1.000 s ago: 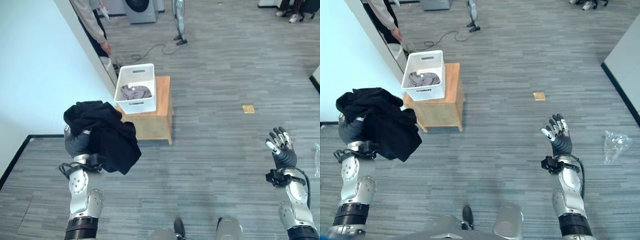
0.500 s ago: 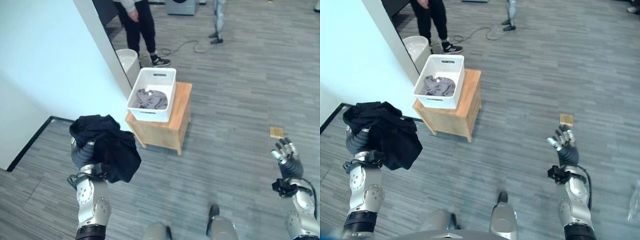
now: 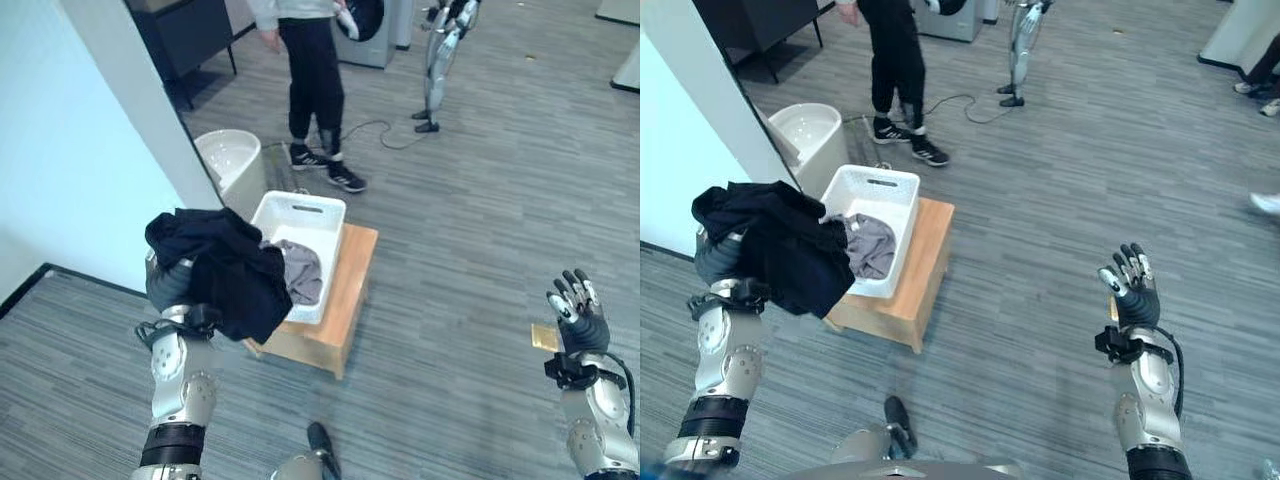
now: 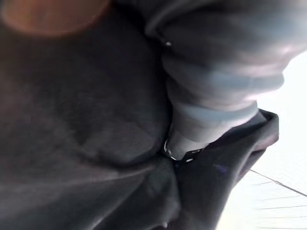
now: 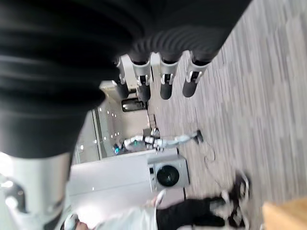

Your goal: Pick up bed clothes into laundry basket.

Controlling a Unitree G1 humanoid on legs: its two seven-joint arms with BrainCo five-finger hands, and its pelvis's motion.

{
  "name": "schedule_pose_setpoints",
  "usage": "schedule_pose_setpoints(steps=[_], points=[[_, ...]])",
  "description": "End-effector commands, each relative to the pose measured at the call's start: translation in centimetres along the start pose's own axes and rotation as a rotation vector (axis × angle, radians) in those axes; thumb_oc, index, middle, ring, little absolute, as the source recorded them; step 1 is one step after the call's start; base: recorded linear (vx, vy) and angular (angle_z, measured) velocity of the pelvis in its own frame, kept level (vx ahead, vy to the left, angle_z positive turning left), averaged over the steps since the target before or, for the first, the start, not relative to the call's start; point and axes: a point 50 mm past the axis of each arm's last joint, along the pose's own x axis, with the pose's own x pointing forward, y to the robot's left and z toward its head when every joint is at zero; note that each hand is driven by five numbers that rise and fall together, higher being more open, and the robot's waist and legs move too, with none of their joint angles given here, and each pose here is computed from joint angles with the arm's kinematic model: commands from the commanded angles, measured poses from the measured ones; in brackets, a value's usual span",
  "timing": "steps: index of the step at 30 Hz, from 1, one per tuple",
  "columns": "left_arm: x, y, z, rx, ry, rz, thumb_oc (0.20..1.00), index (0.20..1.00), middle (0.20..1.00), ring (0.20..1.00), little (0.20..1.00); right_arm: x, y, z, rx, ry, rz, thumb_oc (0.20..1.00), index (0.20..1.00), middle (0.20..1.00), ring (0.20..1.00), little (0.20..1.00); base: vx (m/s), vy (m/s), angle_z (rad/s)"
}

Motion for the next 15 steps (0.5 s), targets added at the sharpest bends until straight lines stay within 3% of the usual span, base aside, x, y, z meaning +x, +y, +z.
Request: schedule_pose_setpoints(steps=[1,9,15], points=[[2.4,-1.7,5.8,0.102,-0.259,-0.132,0.200,0.200,0.200,0.200,0.200,1.2,-0.1,1.9,-0.065,-0.079,0.040,1.000,1.000,1.000,1.000,1.000,0.21,-0.033,0.90],[4.9,-3.2,8.6,0.276,-0.287,-0.351,0.200,0.200,0.200,0.200,0.200,0.4,-1.0,1.2,-0.067,-0.035,0.038,1.000,1.000,1.000,1.000,1.000,0.12,-0.139,0.75],[6.2,-3.4,7.8,0.323,-0.172,-0.436,0.200,0.200,0.200,0.200,0.200,1.2,-0.2,1.5,-0.075,-0.042,0.091,1.000,1.000,1.000,1.000,1.000,0.04,-0.082,-0.24]])
